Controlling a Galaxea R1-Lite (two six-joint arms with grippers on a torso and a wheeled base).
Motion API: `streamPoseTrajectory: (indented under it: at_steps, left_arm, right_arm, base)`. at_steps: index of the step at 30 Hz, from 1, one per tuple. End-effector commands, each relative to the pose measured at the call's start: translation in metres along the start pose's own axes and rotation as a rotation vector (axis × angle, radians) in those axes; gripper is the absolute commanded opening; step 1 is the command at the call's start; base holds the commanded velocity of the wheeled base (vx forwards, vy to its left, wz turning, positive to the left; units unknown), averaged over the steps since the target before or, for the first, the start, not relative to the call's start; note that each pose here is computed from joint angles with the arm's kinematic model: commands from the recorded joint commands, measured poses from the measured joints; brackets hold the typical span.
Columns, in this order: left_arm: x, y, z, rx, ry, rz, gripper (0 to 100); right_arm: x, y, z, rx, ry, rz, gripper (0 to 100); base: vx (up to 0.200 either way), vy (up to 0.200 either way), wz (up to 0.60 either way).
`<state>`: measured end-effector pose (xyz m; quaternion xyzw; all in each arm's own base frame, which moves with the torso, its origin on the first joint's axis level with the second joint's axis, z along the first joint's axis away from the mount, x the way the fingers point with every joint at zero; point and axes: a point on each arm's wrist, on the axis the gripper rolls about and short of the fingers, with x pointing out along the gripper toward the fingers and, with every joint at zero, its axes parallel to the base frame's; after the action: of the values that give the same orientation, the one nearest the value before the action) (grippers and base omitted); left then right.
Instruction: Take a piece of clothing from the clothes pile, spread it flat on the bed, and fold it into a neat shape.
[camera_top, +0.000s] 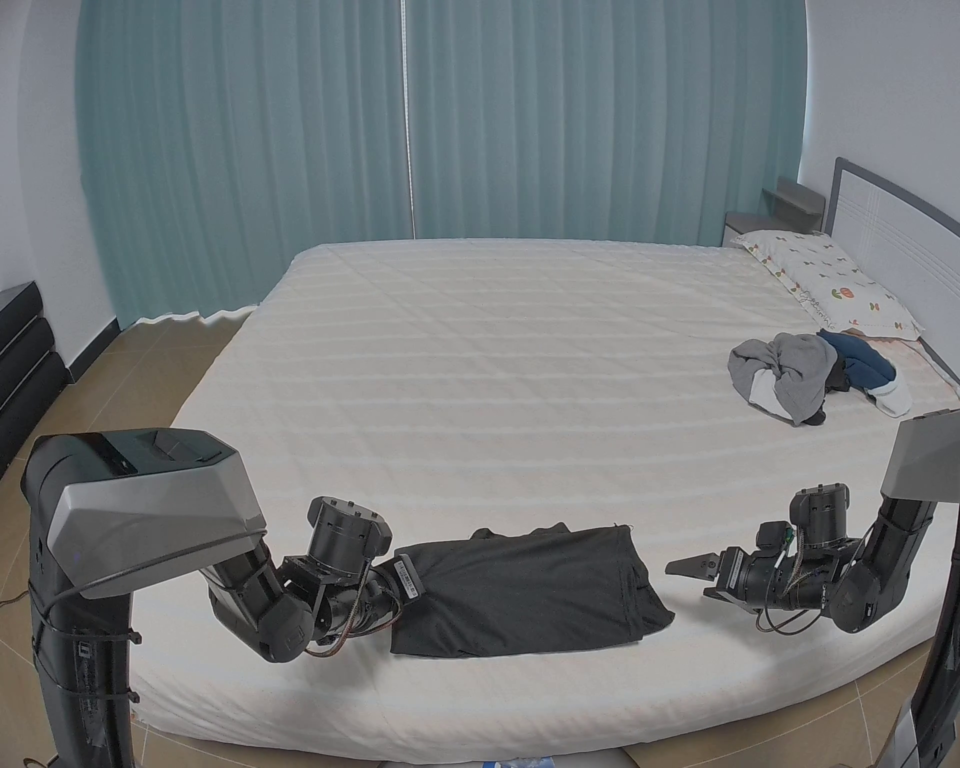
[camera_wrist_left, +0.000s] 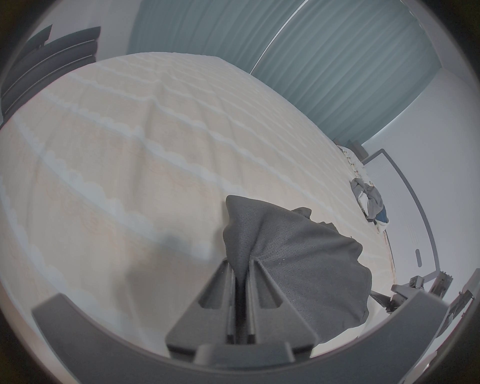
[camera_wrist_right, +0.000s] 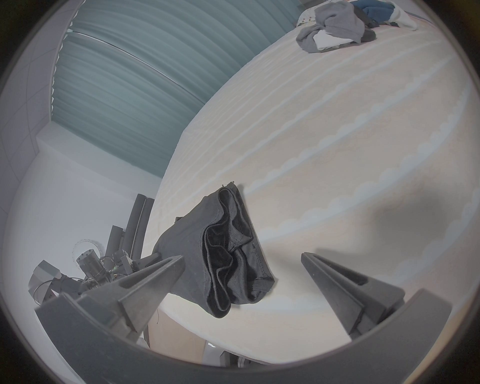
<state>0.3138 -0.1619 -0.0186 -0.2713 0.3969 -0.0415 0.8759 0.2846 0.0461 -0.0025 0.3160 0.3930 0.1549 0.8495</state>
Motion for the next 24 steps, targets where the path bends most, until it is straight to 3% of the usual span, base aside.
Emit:
streamPoseTrajectory:
  at_steps: [1,3,12,13,20,24]
  left_arm:
    - [-0.003,-0.003,0.0,0.004,0.01,0.003,0]
    - [-0.004,-0.003,-0.001,0.007,0.016,0.005,0]
    - [-0.003,-0.004,0.0,0.0,0.007,-0.001,0]
    - [-0.003,-0.004,0.0,0.0,0.007,-0.001,100]
    - [-0.004,-0.003,-0.001,0.0,0.013,0.004,100]
    - [-0.014,-0.004,0.008,-0.01,-0.013,-0.006,100]
  right_arm:
    - [0.0,0.0,0.0,0.0,0.001,0.0,100]
    - [0.0,0.0,0.0,0.0,0.001,0.0,100]
    - [-0.001,0.001,0.0,-0.002,0.0,0.002,100]
    - [-0.001,0.001,0.0,-0.002,0.0,0.002,100]
    - [-0.002,0.002,0.002,-0.007,-0.01,0.005,100]
    - [-0.003,0.006,0.008,-0.04,-0.08,0.031,100]
  base:
    - [0.0,0.2,0.0]
    - [0.0,0.2,0.0]
    - [0.0,0.0,0.0]
    - [0.0,0.0,0.0]
    - [0.0,0.0,0.0]
    - [0.0,0.0,0.0]
